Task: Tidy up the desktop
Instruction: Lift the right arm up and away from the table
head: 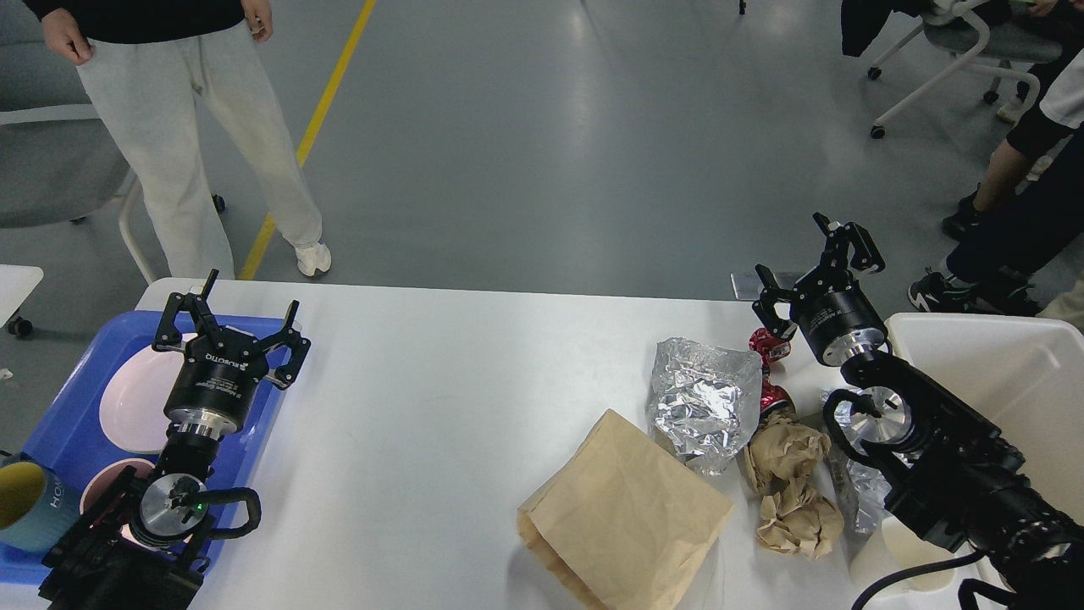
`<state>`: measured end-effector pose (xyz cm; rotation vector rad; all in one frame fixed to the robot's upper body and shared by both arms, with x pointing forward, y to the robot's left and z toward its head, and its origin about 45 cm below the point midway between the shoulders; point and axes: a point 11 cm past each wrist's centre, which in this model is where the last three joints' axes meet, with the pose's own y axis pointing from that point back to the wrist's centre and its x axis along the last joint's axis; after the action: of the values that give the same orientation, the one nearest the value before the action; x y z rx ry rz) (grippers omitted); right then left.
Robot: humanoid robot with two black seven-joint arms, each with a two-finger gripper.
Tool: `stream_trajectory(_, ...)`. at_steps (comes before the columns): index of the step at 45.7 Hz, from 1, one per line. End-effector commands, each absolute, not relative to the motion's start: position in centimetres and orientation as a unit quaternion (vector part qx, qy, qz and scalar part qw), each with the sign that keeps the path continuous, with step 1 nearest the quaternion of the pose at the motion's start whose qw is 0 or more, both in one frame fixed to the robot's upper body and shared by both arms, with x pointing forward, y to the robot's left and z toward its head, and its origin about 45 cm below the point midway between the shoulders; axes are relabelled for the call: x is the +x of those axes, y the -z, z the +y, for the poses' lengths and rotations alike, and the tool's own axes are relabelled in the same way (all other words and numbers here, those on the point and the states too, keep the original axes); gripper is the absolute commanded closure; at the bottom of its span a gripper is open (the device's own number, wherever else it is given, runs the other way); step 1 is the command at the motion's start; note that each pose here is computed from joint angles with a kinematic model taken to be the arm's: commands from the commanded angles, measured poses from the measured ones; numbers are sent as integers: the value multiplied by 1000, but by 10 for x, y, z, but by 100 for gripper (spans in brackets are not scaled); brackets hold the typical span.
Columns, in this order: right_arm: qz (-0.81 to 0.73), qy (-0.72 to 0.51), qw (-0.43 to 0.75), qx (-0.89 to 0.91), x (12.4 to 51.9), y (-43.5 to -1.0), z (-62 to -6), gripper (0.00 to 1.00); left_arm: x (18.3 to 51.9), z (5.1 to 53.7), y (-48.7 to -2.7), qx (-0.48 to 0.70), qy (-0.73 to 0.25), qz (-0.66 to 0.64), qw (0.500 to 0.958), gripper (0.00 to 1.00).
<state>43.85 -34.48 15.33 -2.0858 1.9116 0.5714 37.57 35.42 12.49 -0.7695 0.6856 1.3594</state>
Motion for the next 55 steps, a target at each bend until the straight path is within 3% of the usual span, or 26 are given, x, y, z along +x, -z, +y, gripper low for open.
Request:
stream_trajectory(1,661,-142,74,-733,446,-181,-382,0,376,354,-125,-340,-600,303,658,3)
stream_trajectory(7,598,-78,-95,-792,444,-180,-378,0,376,354,-125,-340,-600,303,658,3)
stream_trajectory(13,454,-16,-274,-848,435,-171,-336,0,376,354,-125,-340,-600,303,658,3)
stream_trajectory(19,349,93,-460,-811,449,-224,-363,0,376,354,-125,-340,-600,303,658,3)
stream_trajectory(27,154,100,-597,-781,446,-279,-317,0,376,354,-125,-340,-600,303,658,3)
stream_trajectory(33,46,105,-663,-740,438,-329,-261,0,376,354,-125,-340,-600,303,658,3)
stream_trajectory(44,-15,134,-784,-606,400,-395,-213,3,376,354,-125,-340,-600,303,658,3)
stream_trajectory(55,-8,140,-817,-559,353,-418,-202,0,376,354,-125,-340,-600,303,658,3)
